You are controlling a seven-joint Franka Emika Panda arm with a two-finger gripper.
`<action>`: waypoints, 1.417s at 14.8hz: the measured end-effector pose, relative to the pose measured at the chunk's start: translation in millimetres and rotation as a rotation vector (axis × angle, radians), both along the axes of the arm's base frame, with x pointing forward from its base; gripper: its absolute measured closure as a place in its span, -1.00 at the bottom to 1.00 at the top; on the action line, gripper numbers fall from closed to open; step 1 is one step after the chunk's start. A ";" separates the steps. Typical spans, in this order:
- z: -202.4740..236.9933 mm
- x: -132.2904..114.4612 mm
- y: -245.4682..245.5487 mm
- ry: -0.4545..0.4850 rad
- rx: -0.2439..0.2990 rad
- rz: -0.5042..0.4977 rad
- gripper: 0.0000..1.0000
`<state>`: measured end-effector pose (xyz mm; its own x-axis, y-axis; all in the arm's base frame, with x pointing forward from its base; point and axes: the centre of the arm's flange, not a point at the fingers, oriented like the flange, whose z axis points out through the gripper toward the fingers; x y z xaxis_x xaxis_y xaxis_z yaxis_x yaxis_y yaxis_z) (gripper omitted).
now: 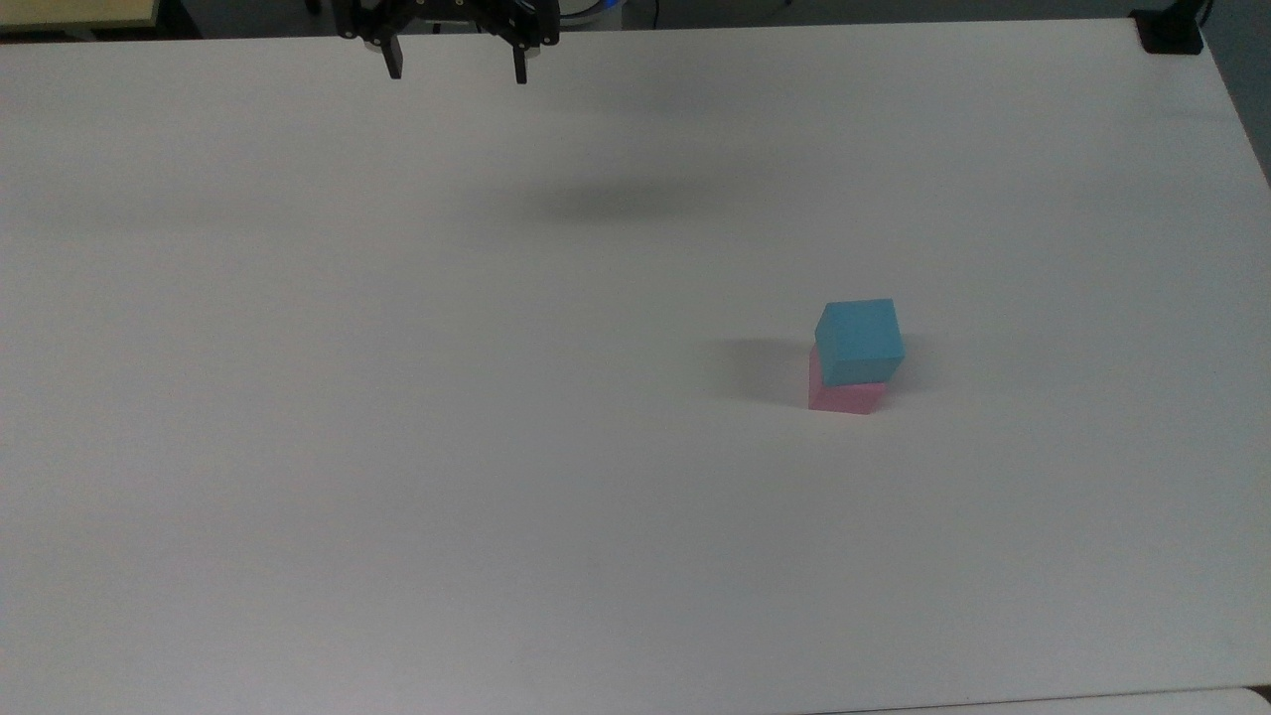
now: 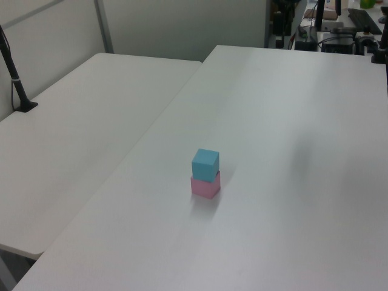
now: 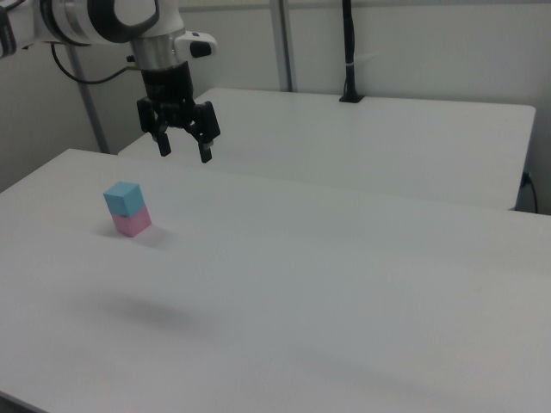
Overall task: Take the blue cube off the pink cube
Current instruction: 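Move the open gripper over the light blue cube stacked on the pink cube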
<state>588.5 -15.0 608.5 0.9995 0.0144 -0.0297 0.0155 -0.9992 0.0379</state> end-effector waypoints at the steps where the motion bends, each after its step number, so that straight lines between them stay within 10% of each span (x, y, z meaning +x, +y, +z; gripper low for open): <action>1: 0.0 0.0 0.0 0.000 0.000 0.000 -1.00; 15: -0.8 -0.2 -7.7 0.002 0.002 -0.013 -1.00; 21: -36.6 21.0 73.7 -0.013 0.026 0.007 -1.00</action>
<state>609.5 58.7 571.8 0.9996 0.0220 -0.0167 0.0222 -0.9997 0.0119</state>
